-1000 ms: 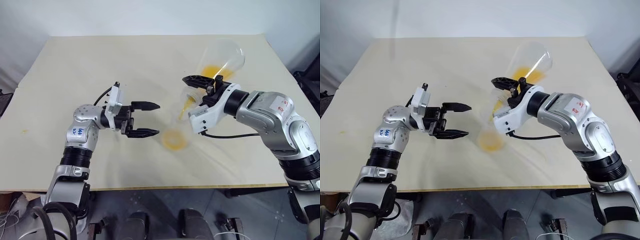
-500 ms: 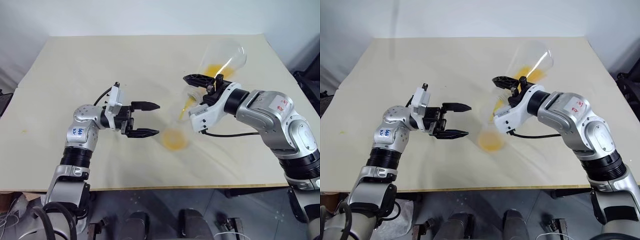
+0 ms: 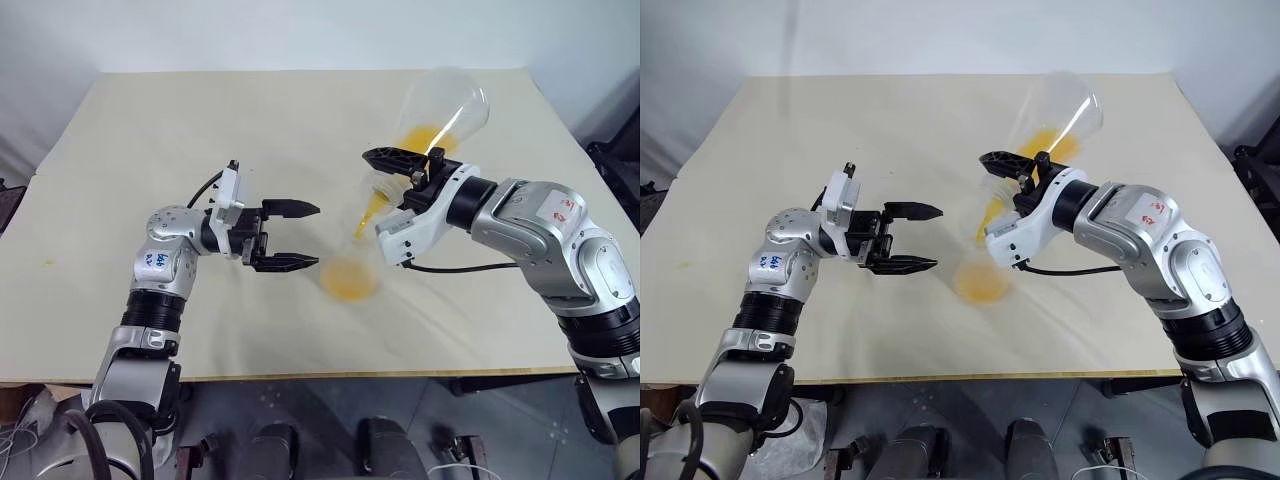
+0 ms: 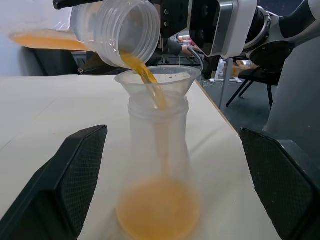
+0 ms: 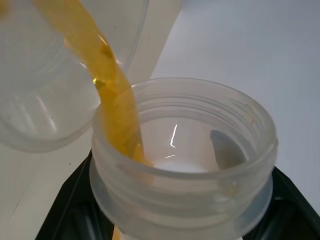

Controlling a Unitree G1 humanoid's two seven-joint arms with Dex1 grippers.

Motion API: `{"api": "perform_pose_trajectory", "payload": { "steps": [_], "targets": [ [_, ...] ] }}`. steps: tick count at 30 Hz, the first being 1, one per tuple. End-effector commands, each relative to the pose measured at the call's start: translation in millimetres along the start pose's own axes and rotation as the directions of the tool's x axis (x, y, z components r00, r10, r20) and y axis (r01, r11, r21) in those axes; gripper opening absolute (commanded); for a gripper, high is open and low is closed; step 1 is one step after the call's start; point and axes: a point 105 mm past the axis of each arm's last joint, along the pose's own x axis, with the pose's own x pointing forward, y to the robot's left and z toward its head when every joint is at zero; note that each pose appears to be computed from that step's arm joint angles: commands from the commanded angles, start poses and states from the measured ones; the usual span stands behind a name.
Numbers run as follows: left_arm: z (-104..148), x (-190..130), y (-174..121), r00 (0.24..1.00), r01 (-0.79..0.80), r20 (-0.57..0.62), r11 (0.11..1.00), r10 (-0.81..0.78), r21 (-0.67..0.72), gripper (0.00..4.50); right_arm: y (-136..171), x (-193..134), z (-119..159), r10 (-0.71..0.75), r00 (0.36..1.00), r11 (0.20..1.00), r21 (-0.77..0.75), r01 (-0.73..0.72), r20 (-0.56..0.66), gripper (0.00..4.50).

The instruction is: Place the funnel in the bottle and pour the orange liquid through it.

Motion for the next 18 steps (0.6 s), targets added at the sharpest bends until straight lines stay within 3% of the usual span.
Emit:
{"api": "perform_pose_trajectory", "payload": {
  "steps": [1,18],
  "targets": [
    [8.9,2.7,0.0,1.000,0.020,0.001,0.999,-0.020,0.041,4.50,-18.7,-2.9,-0.8,-0.069,0.998,0.997,-0.040,0.069,-0.004,2.47],
    [9.4,2.9,-1.8,1.000,0.026,0.000,0.999,-0.026,0.042,4.50,-19.4,-2.8,0.1,-0.075,0.997,0.995,-0.070,0.075,0.000,2.47]
  ]
}}
